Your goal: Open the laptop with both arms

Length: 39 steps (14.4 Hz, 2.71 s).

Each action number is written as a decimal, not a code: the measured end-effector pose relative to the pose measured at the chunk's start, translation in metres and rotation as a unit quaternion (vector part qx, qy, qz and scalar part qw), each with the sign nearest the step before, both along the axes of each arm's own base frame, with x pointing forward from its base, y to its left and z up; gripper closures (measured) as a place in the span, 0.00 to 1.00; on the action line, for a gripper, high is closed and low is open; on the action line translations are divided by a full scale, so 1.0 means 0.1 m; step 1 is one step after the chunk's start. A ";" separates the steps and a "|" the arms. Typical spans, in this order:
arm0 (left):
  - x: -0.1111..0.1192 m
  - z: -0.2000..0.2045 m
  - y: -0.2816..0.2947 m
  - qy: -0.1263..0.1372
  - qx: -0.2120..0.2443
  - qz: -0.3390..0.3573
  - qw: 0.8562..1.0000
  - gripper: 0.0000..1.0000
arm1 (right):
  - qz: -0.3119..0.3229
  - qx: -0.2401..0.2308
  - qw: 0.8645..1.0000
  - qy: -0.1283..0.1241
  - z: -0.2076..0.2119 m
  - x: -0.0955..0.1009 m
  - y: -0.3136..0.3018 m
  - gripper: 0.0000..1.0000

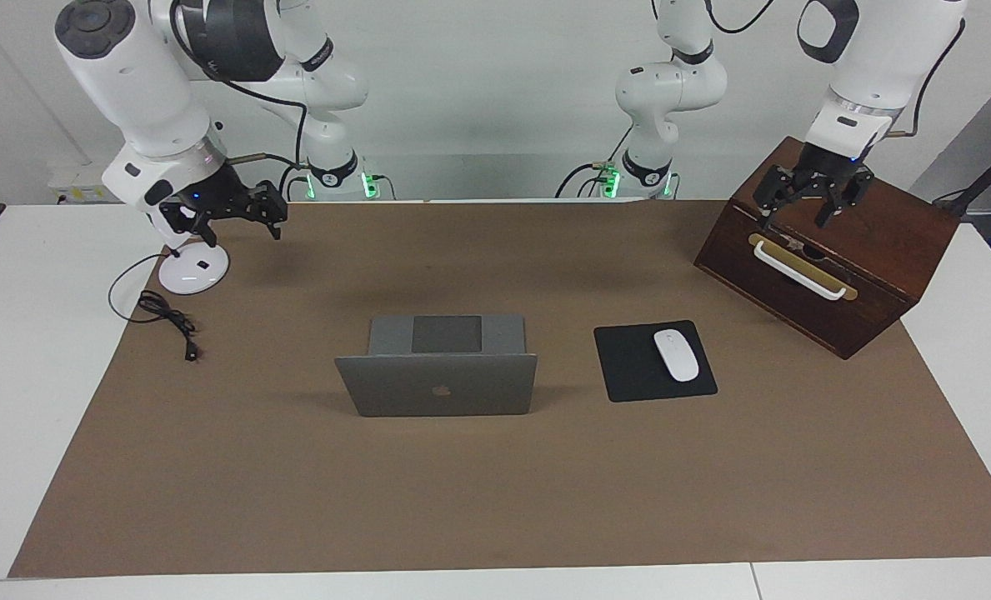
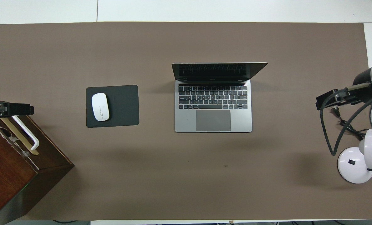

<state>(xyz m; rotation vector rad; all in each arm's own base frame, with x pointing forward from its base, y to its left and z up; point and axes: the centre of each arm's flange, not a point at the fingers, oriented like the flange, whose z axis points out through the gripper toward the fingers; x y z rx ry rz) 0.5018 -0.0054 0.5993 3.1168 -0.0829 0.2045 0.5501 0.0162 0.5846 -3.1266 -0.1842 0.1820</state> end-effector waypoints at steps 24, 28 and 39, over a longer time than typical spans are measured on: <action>0.40 0.18 0.01 0.034 -0.007 -0.001 0.999 0.00 | 0.003 0.000 1.000 -0.007 0.01 0.01 0.03 0.00; 0.39 0.19 0.01 0.034 -0.009 0.017 0.999 0.00 | 0.003 0.000 1.000 -0.007 0.01 0.01 0.03 0.00; 0.38 0.18 0.06 0.038 -0.009 0.023 0.999 0.00 | 0.003 0.000 1.000 -0.007 0.01 0.02 0.03 0.00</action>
